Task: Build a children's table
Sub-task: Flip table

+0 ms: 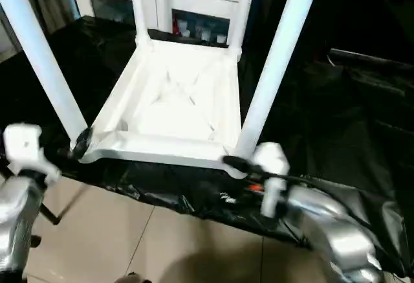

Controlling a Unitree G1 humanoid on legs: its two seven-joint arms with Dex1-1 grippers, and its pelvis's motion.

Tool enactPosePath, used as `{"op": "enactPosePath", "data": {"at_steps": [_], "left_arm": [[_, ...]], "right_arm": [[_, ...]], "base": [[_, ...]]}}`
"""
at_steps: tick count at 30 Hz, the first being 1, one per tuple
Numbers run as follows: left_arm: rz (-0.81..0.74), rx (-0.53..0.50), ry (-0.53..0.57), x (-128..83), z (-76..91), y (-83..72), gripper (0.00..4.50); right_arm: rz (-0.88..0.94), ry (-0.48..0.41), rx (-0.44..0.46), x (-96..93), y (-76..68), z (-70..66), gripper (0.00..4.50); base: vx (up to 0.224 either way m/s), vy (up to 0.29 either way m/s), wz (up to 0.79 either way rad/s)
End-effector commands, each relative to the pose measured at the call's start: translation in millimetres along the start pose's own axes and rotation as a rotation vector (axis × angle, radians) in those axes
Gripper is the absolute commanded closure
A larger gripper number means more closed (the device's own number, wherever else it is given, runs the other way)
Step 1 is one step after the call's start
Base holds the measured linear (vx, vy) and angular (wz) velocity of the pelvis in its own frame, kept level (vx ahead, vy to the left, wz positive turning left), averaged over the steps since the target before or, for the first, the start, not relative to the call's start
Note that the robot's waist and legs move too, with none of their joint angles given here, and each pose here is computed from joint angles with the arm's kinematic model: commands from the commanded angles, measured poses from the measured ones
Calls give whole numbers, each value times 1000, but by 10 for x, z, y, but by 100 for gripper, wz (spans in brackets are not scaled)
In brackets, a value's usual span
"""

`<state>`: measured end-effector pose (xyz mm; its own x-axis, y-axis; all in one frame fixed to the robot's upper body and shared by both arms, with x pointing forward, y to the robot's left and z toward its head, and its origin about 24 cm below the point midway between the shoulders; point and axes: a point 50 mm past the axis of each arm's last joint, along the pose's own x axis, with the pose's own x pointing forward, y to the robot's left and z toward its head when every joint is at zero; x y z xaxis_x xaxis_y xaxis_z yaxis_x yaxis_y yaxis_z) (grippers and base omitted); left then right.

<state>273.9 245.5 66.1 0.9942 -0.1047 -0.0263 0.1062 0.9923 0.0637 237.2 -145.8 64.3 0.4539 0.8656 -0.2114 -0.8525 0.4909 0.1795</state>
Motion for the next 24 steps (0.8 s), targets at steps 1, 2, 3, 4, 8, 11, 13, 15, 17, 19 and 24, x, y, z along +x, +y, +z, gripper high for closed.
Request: {"op": "enactPosePath", "data": {"at_steps": [1,2,3,4,8,11,13,15,17,19,24], "left_arm": [[-17,-13,19,59,-30,-6,10],[-17,-19,17,79,-28,-1,10],[-16,-22,17,103,-27,8,10],[-5,-37,24,134,-31,20,35],[7,-69,38,199,-37,-9,49],[11,-67,49,225,-46,-27,79],[17,-66,59,233,-52,-50,92],[16,-80,58,237,-53,-80,117],[-4,-102,53,244,-41,-142,128],[-34,-133,57,248,-35,-242,155],[-84,-228,48,270,-4,-412,194]], "right_arm": [[-5,8,-25,33,-51,25,0],[-4,8,-29,53,-61,30,0],[-2,8,-32,74,-72,36,0],[-4,5,-33,106,-84,44,0],[-6,-9,-34,192,-112,48,0],[1,-10,-41,229,-118,35,0],[6,-18,-38,260,-106,25,0],[7,-21,-34,282,-94,16,0],[12,-28,-34,314,-69,11,0],[55,-47,-22,347,-3,11,0],[45,-46,-21,329,-22,-7,0]], "base": [[0,0,0],[0,0,0],[0,0,0],[0,0,0],[0,0,0],[0,0,0],[0,0,0],[0,0,0],[0,0,0],[0,0,0],[0,0,0]]}}
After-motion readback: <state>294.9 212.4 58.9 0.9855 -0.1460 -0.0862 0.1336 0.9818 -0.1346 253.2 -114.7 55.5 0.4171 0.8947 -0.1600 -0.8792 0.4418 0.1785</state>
